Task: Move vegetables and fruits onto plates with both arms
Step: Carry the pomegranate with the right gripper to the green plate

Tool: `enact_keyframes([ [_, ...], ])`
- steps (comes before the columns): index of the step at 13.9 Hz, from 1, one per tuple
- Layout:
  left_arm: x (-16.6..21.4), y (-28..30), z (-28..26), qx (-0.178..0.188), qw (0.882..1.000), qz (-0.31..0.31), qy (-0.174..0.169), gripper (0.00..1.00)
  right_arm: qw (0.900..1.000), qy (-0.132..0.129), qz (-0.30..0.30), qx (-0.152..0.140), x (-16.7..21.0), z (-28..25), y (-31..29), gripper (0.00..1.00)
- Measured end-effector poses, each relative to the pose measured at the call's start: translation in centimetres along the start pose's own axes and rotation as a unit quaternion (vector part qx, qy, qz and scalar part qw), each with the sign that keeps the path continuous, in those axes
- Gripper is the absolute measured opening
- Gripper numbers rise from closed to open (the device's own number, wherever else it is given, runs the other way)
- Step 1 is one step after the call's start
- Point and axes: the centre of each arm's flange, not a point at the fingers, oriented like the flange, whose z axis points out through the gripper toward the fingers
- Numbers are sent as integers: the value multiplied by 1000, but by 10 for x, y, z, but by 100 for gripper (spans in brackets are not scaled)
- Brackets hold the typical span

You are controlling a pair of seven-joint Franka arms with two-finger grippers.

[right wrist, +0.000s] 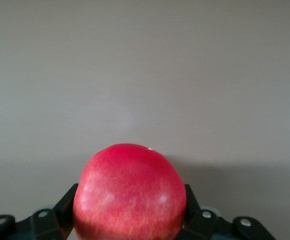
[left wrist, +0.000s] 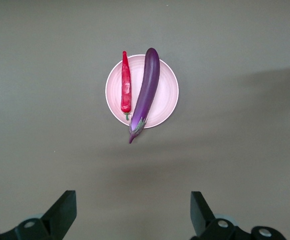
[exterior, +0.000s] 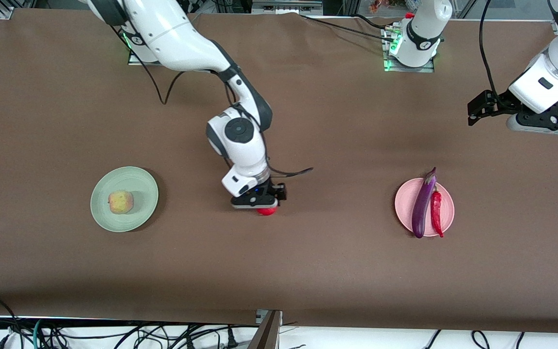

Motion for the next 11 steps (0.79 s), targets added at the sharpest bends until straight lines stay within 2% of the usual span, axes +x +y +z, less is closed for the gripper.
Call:
enact_keyframes([
  [2, 0, 0, 0, 0, 1000, 0, 0, 100, 998, -48, -39, -34, 25, -32, 53, 82],
  [4, 0, 0, 0, 0, 1000, 0, 0, 100, 991, -90, -79, -52, 48, -51, 117, 82],
  [7, 0, 0, 0, 0, 1000, 0, 0, 100, 981, -149, -111, -61, 66, -49, 208, 82],
  [11, 0, 1, 0, 0, 1000, 1, 0, 100, 973, -196, -109, -58, 60, -19, 295, 82],
])
